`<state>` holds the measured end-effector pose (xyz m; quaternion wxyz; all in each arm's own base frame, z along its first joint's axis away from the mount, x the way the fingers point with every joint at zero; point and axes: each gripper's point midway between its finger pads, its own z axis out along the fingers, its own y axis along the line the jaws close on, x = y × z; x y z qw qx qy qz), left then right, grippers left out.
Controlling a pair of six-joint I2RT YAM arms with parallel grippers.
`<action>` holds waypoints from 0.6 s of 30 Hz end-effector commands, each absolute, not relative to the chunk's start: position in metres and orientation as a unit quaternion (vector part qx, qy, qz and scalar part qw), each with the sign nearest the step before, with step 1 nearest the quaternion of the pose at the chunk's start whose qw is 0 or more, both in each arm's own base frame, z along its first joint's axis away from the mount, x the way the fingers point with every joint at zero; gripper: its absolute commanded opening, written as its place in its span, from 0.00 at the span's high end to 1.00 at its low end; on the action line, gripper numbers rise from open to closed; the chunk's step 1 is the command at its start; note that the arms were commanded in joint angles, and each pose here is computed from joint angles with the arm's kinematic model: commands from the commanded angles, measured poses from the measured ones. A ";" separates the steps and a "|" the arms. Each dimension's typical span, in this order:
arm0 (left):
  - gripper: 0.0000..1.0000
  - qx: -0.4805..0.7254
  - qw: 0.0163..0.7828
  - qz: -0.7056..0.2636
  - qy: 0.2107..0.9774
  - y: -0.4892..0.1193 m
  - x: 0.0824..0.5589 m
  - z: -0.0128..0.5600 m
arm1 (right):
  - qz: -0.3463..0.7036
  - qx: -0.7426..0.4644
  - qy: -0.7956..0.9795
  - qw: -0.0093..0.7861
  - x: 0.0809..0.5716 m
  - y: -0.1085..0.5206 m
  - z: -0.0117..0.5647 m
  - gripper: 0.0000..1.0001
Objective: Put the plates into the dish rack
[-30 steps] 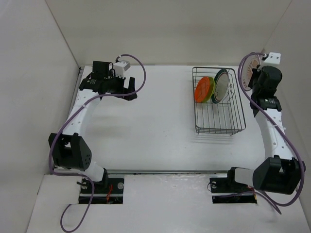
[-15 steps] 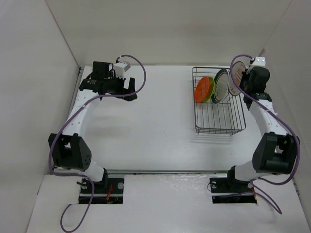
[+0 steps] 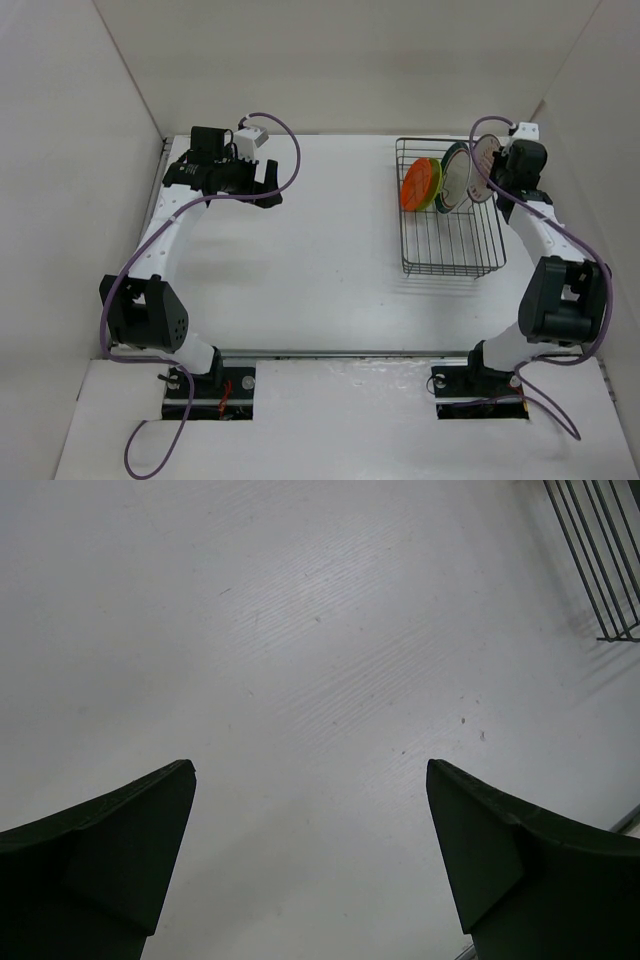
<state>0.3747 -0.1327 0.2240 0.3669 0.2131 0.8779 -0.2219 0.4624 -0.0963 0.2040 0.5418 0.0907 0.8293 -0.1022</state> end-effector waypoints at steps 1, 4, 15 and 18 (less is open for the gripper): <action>0.00 0.223 0.377 -0.227 0.870 -0.135 0.374 0.229 | -0.109 0.099 0.800 0.582 0.480 -0.097 0.226 1.00; 0.00 0.223 0.377 -0.227 0.870 -0.135 0.374 0.229 | -0.109 0.102 0.802 0.578 0.481 -0.094 0.222 0.81; 0.00 0.214 0.379 -0.205 0.877 -0.127 0.375 0.226 | -0.125 0.109 0.772 0.613 0.468 -0.082 0.283 0.36; 0.00 0.202 0.394 -0.183 0.878 -0.120 0.381 0.230 | -0.135 0.138 0.757 0.624 0.455 -0.086 0.311 0.23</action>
